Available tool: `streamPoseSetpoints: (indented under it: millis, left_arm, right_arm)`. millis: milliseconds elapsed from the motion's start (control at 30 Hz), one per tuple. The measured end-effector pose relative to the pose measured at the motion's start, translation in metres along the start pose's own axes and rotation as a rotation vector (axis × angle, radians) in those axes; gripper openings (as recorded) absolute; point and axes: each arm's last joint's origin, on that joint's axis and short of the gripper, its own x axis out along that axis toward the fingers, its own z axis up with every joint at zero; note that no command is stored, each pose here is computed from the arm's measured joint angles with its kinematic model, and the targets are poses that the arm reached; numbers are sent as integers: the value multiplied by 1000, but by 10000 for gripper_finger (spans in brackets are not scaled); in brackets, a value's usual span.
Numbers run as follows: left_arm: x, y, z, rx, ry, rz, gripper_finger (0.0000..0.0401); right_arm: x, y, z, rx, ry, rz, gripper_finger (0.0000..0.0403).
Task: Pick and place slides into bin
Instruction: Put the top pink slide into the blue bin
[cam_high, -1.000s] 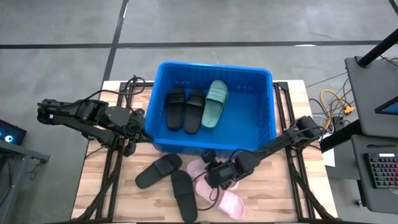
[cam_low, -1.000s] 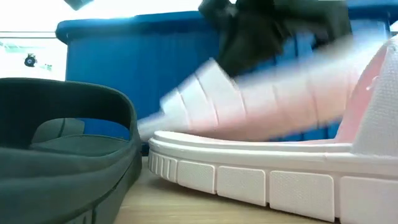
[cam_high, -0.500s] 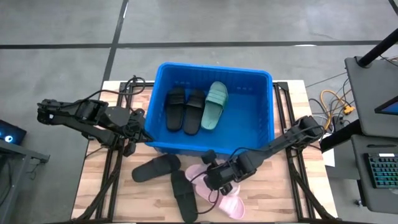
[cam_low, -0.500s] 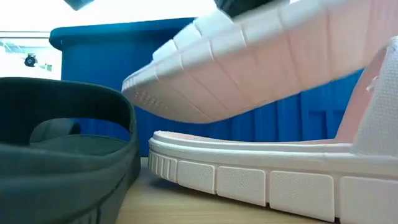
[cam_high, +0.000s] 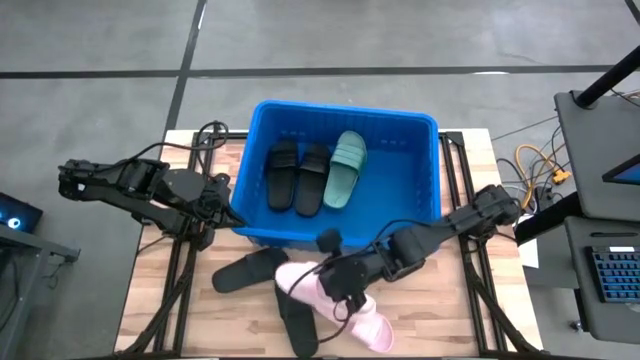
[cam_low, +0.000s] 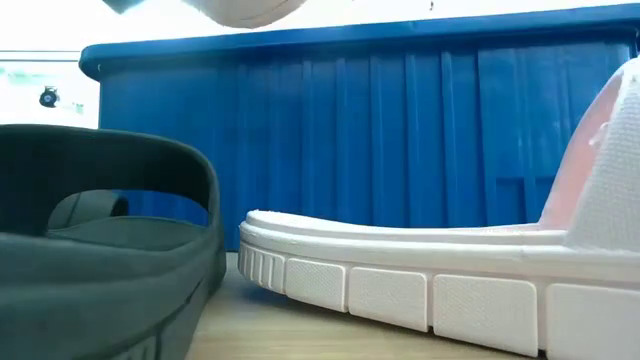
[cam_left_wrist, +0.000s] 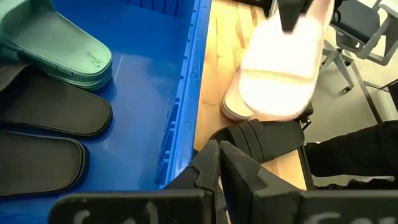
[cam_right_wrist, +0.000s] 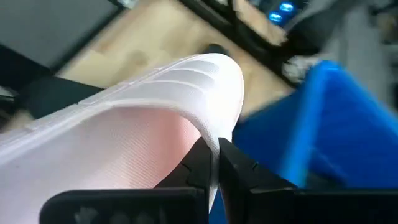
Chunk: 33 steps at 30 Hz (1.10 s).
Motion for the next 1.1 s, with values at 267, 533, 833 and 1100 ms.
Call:
streamPoseSetpoints:
  millis: [267,533,833,1100]
  left_arm:
    - [0,0,0,0,-1,0,0]
    - [0,0,1,-1,-3,0,0]
    - [0,0,1,-2,-3,1,0]
    - [-1,0,1,-1,-15,1,0]
  right_arm:
    - [-47,-53,2,63,183,-311,12]
    - [-91,-105,-8,216,283,-553,12]
    - [-109,-147,-41,360,456,-698,12]
    - [-99,-170,-69,425,593,-731,12]
